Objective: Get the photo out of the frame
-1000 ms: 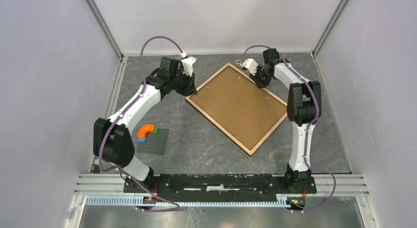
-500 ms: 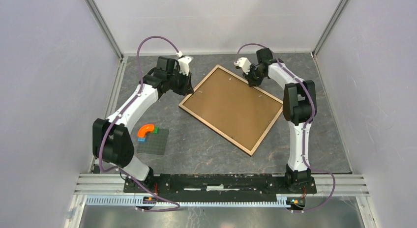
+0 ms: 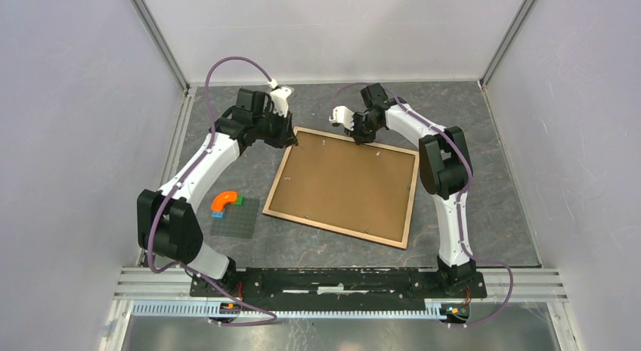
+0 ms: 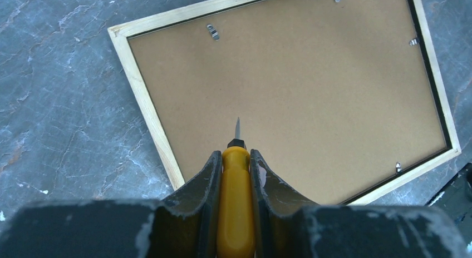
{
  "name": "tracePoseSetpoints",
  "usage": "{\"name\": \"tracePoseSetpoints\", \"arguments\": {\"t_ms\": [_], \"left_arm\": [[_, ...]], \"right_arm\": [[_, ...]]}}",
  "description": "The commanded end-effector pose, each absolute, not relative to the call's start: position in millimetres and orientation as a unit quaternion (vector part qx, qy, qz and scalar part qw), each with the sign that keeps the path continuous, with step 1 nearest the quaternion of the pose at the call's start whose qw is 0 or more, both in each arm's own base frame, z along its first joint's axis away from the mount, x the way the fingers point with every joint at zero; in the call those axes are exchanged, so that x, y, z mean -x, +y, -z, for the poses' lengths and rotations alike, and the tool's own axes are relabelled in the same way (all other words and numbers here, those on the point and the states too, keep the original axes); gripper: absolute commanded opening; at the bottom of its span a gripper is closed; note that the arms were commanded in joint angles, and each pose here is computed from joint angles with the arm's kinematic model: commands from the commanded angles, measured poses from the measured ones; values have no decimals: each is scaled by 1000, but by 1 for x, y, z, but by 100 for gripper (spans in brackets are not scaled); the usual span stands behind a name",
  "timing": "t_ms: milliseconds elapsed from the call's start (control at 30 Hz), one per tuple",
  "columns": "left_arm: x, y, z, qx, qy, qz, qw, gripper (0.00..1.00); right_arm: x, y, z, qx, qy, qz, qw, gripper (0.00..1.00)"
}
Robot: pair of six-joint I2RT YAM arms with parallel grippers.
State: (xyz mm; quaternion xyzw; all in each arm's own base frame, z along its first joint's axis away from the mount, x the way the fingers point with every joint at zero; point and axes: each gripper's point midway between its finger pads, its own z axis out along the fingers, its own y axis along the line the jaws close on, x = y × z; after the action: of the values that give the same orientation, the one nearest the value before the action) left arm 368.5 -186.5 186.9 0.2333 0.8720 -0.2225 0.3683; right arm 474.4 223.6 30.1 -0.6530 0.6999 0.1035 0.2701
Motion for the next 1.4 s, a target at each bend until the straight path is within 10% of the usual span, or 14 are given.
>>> {"name": "tracePoseSetpoints", "arguments": {"t_ms": [0, 267, 700, 1367], "left_arm": [[-360, -194, -208, -257, 847, 252, 391, 2], [-351, -203, -202, -313, 827, 256, 391, 2], [-318, -302, -196, -442, 759, 272, 393, 2], [-269, -483, -159, -554, 681, 321, 356, 2]], "right_arm": [[-421, 236, 7, 661, 702, -184, 191, 8], [-413, 269, -27, 633, 700, -234, 233, 12], [-464, 176, -169, 416, 771, -295, 382, 62], [-342, 49, -46, 86, 912, -294, 273, 58]]}}
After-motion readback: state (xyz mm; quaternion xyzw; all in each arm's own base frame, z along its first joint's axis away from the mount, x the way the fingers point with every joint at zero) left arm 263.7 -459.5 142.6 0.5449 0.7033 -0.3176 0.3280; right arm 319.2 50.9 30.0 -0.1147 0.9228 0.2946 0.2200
